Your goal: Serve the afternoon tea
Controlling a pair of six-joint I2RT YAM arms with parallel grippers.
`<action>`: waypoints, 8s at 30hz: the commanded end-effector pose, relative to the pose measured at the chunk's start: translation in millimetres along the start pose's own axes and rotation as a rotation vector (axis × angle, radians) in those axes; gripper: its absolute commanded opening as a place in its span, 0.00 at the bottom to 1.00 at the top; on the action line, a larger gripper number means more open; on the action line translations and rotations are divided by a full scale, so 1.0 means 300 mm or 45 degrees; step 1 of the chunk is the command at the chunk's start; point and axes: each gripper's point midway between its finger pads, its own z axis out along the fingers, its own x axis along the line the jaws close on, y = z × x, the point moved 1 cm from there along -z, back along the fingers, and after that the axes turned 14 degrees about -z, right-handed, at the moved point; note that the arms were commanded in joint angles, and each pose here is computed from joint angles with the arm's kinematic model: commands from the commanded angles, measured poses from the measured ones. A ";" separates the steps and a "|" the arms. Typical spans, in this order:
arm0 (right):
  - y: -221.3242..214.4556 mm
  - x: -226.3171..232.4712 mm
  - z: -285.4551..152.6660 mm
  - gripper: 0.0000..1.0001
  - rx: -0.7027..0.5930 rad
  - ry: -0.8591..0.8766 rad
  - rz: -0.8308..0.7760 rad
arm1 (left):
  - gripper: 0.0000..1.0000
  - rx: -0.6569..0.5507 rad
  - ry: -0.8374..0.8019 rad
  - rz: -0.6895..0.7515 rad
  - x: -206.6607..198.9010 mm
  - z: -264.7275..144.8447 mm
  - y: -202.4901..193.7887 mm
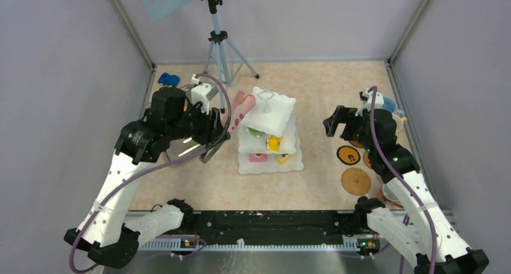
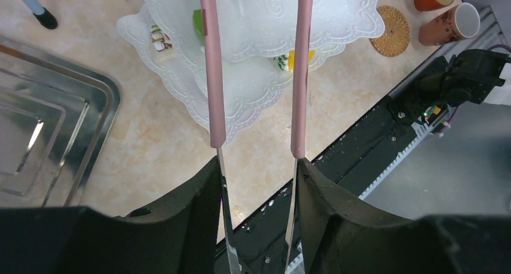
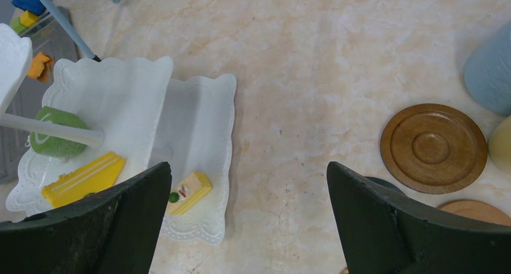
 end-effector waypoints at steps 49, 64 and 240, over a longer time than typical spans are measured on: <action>0.045 0.058 -0.006 0.99 -0.072 0.120 0.008 | 0.65 -0.370 0.912 -0.359 0.500 0.075 0.184; 0.048 0.059 -0.020 0.99 -0.083 0.123 0.017 | 0.67 -0.066 1.033 -0.745 0.991 0.234 0.057; 0.018 0.075 -0.001 0.99 -0.011 0.154 0.031 | 0.21 -0.155 0.935 -0.760 1.007 0.202 0.149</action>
